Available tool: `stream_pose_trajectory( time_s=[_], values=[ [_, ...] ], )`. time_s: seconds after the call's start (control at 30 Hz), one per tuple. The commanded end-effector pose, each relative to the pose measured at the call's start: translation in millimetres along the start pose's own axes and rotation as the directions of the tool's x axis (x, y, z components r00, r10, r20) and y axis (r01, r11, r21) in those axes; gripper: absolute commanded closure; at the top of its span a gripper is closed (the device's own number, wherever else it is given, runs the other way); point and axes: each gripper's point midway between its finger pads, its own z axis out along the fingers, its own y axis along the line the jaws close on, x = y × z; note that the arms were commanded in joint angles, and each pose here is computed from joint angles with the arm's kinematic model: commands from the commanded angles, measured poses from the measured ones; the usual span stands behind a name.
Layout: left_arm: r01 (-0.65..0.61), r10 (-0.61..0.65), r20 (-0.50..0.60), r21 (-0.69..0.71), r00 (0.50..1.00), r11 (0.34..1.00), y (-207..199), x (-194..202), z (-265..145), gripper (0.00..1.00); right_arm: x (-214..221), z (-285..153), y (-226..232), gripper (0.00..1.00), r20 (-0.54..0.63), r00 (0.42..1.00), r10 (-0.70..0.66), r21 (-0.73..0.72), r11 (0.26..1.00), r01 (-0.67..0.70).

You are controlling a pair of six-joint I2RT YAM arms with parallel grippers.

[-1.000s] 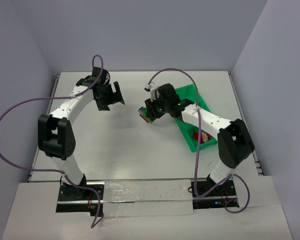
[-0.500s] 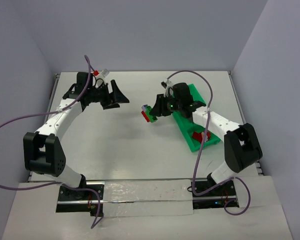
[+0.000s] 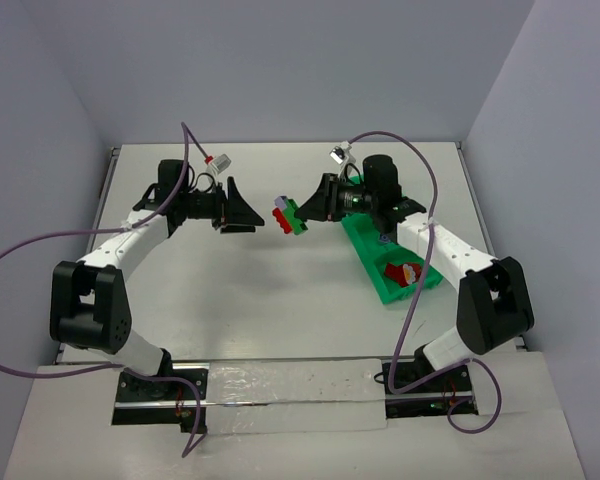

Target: Sort the legos into containers by color

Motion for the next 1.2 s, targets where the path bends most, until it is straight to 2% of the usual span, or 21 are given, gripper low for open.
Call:
stream_pose_trajectory(
  time_s=[0.0,0.43,0.77,0.93,1.0,1.1,1.13,1.17],
  values=[
    [-0.130,0.128,0.022,0.137,0.992,0.982,-31.8,-9.4,-4.0,0.07,-15.6,-3.1,38.7,1.00,-0.003,1.000,-0.020,-0.173,0.985,0.019],
    [-0.157,0.156,0.019,0.158,0.988,0.975,-41.9,-15.7,23.0,0.09,-18.5,-3.3,54.6,1.00,-0.040,0.999,-0.020,-0.246,0.969,0.009],
    [-0.163,0.155,0.056,0.208,0.986,0.964,-55.5,-25.6,29.8,0.23,-14.9,-3.7,57.4,1.00,-0.054,0.998,-0.022,-0.252,0.968,0.007],
    [-0.159,0.152,0.047,0.234,0.987,0.959,-61.6,-20.4,31.7,0.38,-13.8,-1.1,57.2,1.00,-0.056,0.998,-0.014,-0.253,0.967,0.000],
    [-0.159,0.153,0.045,0.240,0.987,0.958,-62.6,-17.8,32.4,0.49,-14.0,0.2,57.8,1.00,-0.057,0.998,-0.010,-0.253,0.967,-0.004],
    [-0.158,0.153,0.040,0.245,0.987,0.957,-64.0,-15.3,31.7,0.75,-13.3,0.8,56.9,1.00,-0.057,0.998,0.000,-0.252,0.968,-0.014],
    [-0.157,0.153,0.038,0.246,0.988,0.956,-64.1,-14.6,31.6,0.92,-12.6,0.8,55.5,1.00,-0.058,0.998,0.005,-0.250,0.968,-0.019],
    [-0.152,0.149,0.029,0.251,0.988,0.956,-63.9,-12.9,31.4,0.99,-13.2,0.6,54.9,1.00,-0.053,0.999,0.006,-0.251,0.968,-0.019]
  ],
)
